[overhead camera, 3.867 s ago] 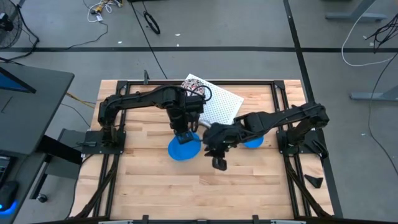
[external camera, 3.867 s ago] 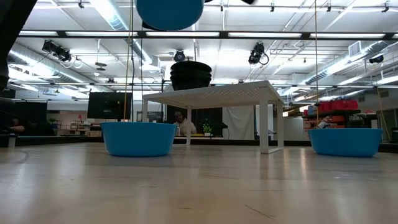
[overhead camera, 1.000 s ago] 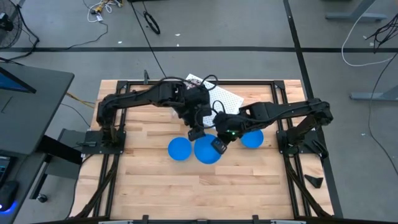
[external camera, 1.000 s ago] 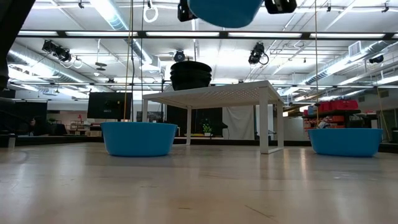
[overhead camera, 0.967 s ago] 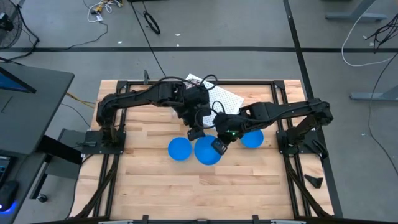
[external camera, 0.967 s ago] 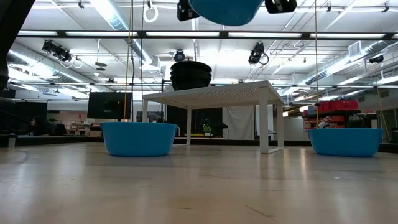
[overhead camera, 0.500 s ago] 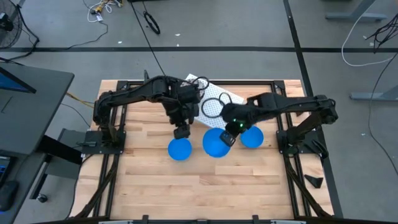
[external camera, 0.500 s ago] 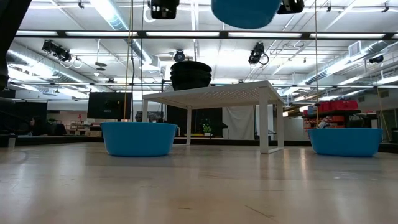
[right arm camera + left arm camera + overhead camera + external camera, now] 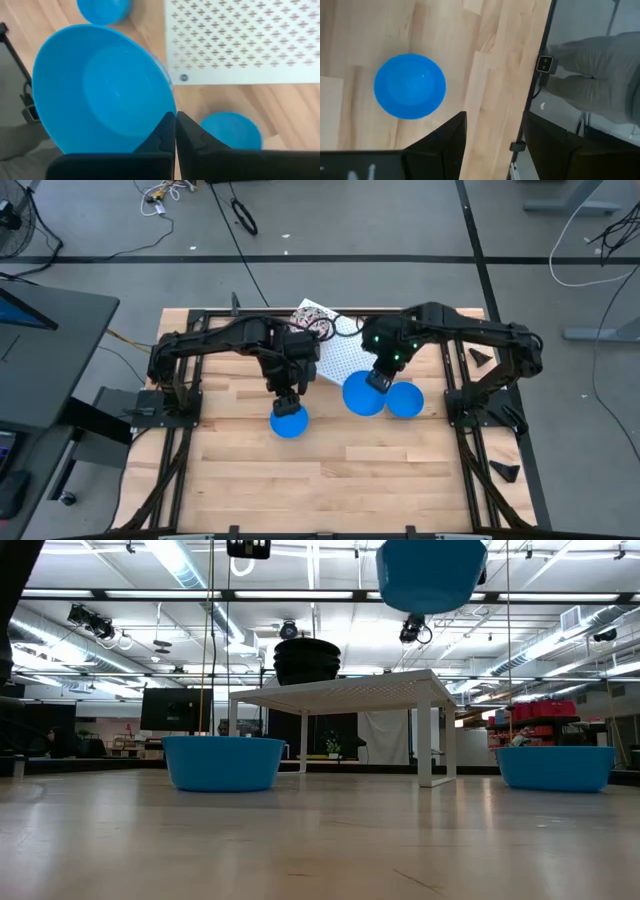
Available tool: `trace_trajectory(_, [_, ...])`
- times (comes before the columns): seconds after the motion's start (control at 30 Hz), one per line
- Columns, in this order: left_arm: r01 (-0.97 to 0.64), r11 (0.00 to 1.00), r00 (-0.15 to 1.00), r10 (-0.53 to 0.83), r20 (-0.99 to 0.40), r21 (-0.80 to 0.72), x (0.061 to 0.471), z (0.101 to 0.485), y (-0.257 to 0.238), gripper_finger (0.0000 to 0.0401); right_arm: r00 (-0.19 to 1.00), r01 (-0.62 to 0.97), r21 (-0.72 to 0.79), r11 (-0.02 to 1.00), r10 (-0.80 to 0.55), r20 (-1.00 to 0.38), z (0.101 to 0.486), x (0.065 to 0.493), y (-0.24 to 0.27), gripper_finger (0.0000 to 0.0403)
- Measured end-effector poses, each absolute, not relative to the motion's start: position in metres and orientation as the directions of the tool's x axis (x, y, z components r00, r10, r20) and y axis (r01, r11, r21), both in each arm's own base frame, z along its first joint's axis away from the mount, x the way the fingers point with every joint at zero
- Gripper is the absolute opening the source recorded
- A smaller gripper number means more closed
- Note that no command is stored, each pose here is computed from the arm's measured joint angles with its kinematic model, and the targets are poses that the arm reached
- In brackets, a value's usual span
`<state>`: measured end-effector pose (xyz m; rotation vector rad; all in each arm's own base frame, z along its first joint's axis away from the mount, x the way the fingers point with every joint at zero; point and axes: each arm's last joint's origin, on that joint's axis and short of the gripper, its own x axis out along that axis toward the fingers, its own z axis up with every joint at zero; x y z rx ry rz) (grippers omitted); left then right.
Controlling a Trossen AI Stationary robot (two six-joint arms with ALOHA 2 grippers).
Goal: Pick & Place Mini bowls
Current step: Put the bottom blue bowl on the shelf
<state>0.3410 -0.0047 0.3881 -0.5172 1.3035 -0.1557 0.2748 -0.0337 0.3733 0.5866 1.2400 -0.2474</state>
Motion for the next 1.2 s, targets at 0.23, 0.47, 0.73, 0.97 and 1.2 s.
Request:
trace_trajectory(0.23, [-0.219,0.869,0.273,-0.381,-0.883,-0.443,0.342,0.388,-0.017,0.0197,0.312,0.504,0.256,0.825,0.103,-0.944,0.372,0.266,-0.069,0.0000])
trace_trajectory(0.47, [-0.230,0.878,0.312,-0.342,-0.886,-0.420,0.346,0.389,-0.025,0.0197,0.283,0.593,0.244,0.767,0.085,-0.955,0.364,0.264,-0.100,0.0000])
trace_trajectory(0.73, [-0.210,0.884,0.378,-0.320,-0.869,-0.417,0.352,0.391,-0.024,0.0197,0.224,0.705,0.229,0.671,0.095,-0.970,0.341,0.275,-0.128,0.0000])
trace_trajectory(0.97, [-0.200,0.891,0.417,-0.299,-0.858,-0.408,0.356,0.393,-0.024,0.0197,0.276,0.781,0.259,0.569,0.058,-0.959,0.330,0.286,-0.150,0.0000])
trace_trajectory(1.2, [-0.181,0.902,0.423,-0.289,-0.859,-0.392,0.357,0.393,-0.024,0.0197,0.298,0.812,0.271,0.516,0.032,-0.954,0.329,0.289,-0.156,0.0000])
